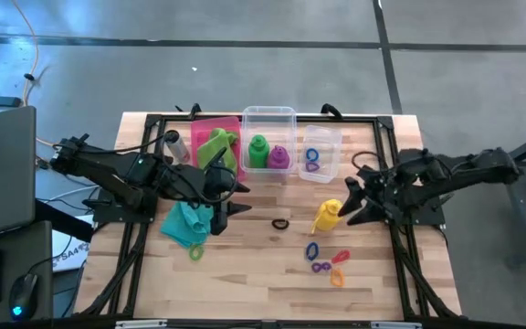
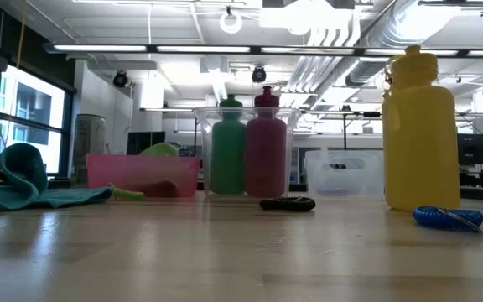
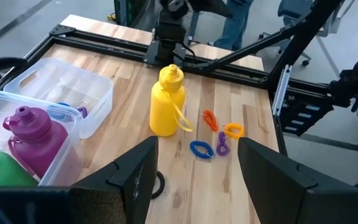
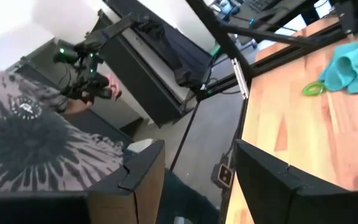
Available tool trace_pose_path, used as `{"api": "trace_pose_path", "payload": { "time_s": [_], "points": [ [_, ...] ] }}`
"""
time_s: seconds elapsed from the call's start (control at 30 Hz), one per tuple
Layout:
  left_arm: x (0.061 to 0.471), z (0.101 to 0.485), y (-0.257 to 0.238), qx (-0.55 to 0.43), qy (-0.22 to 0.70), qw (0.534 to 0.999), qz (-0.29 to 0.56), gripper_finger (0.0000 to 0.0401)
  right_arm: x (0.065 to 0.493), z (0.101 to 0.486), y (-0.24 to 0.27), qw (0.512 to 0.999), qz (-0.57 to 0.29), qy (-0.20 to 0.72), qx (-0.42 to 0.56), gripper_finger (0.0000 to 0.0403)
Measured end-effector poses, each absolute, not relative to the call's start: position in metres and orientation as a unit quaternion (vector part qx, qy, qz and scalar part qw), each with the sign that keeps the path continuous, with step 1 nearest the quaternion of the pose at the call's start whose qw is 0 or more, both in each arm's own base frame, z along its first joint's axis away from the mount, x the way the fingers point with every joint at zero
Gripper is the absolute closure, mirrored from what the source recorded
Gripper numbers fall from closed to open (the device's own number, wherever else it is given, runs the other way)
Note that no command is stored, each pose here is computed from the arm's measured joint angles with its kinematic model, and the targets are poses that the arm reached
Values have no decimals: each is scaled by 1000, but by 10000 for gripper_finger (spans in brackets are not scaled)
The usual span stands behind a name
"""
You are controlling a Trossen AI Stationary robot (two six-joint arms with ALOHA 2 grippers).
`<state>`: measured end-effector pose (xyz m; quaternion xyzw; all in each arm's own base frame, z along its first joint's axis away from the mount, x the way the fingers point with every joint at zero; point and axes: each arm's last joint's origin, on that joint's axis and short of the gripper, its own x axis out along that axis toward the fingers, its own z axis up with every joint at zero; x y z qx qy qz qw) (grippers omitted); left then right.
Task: Pick & Place Sports Items
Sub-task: Put the orange spring keychain into the right transparent bin
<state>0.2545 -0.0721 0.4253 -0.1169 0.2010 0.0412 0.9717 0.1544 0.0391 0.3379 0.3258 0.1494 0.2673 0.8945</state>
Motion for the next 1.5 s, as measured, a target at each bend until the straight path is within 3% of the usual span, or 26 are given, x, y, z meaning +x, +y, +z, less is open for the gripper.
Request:
{"api": "trace_pose_path", "payload": {
  "time_s": [0.27, 0.6, 1.13, 1.5],
  "points": [
    [254, 424, -72, -115, 207, 971, 41, 185, 149, 336, 61, 894, 265, 159, 325, 221],
    [254, 424, -72, -119, 208, 970, 37, 185, 153, 309, 105, 873, 268, 275, 300, 221],
    [254, 424, -72, -119, 208, 970, 38, 185, 163, 237, 141, 846, 155, 488, 152, 221],
    [254, 423, -72, -117, 214, 969, 40, 185, 168, 201, 158, 814, 200, 545, -20, 221]
  ]
}}
